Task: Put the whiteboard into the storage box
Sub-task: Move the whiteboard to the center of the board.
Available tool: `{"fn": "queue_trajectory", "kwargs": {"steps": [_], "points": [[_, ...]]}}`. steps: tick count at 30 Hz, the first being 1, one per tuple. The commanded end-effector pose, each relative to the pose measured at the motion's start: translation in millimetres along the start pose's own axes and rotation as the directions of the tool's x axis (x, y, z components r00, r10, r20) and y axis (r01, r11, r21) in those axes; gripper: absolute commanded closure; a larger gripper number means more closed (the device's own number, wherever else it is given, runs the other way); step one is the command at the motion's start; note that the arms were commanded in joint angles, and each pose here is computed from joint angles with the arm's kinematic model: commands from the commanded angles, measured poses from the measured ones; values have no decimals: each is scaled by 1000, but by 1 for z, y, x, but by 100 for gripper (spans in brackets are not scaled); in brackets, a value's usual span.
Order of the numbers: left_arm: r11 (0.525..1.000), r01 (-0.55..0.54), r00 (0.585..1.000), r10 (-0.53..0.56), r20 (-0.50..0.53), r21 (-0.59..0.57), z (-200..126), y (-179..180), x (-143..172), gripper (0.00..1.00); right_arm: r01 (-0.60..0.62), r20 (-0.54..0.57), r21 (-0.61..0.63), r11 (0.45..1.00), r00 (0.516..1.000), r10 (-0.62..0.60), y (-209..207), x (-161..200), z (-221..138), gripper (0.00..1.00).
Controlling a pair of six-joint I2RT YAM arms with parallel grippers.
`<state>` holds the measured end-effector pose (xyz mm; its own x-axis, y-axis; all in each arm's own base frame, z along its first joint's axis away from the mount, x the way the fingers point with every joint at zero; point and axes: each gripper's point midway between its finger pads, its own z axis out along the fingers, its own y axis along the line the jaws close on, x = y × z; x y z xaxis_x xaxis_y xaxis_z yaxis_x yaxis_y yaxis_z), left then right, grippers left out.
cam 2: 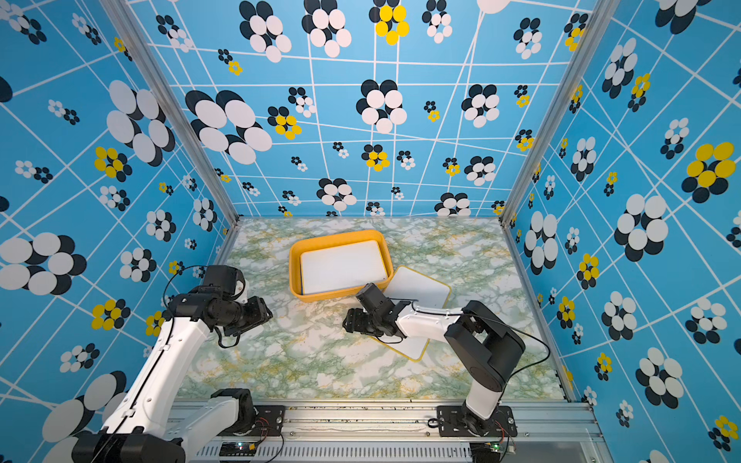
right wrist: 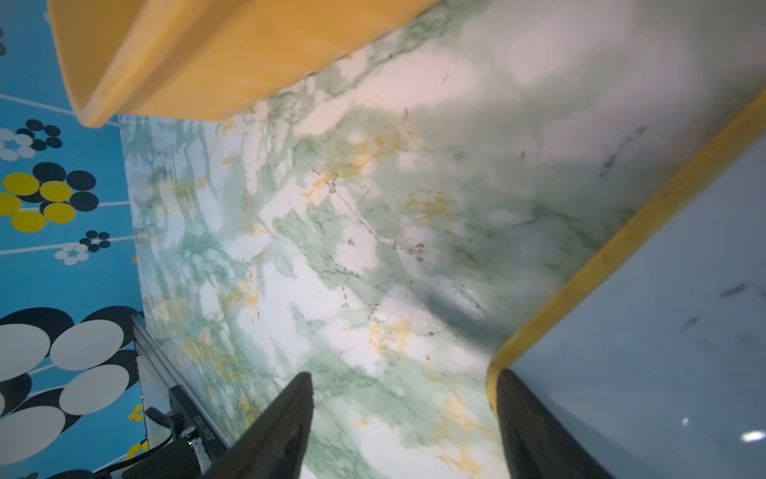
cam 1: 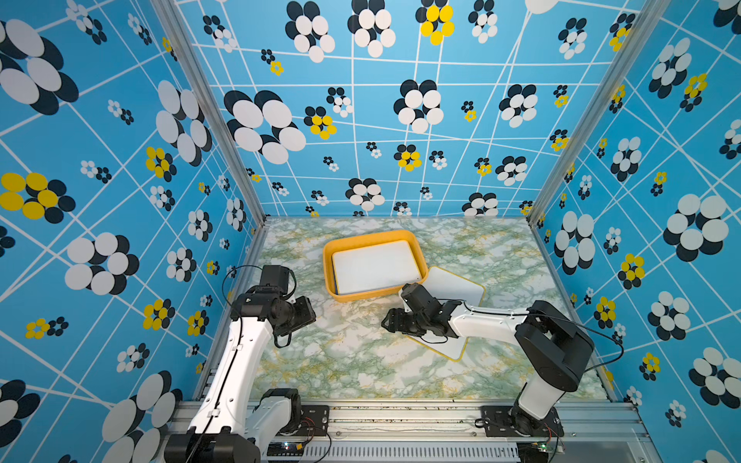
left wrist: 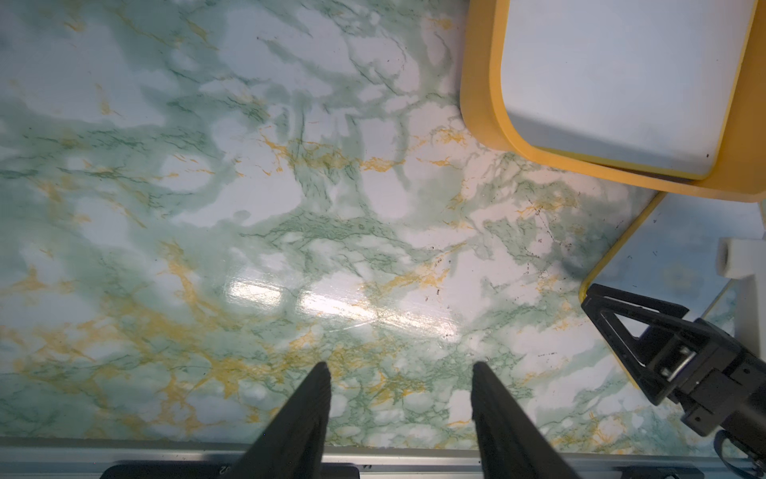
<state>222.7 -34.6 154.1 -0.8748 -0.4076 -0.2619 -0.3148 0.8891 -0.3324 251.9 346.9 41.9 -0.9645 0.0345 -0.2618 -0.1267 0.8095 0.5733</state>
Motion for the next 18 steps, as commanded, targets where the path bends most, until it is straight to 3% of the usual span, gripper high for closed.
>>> {"fn": "queue_trajectory", "kwargs": {"steps": [1, 18], "points": [[997, 48, 998, -45, -50, 62, 0, -6, 16, 43, -35, -160, 74, 997, 986, 46, -21, 42, 23, 27], [986, 130, 989, -121, -86, 105, 14, -11, 43, 45, 5, -86, -147, 989, 996, -17, 72, 1, 63, 27]]}}
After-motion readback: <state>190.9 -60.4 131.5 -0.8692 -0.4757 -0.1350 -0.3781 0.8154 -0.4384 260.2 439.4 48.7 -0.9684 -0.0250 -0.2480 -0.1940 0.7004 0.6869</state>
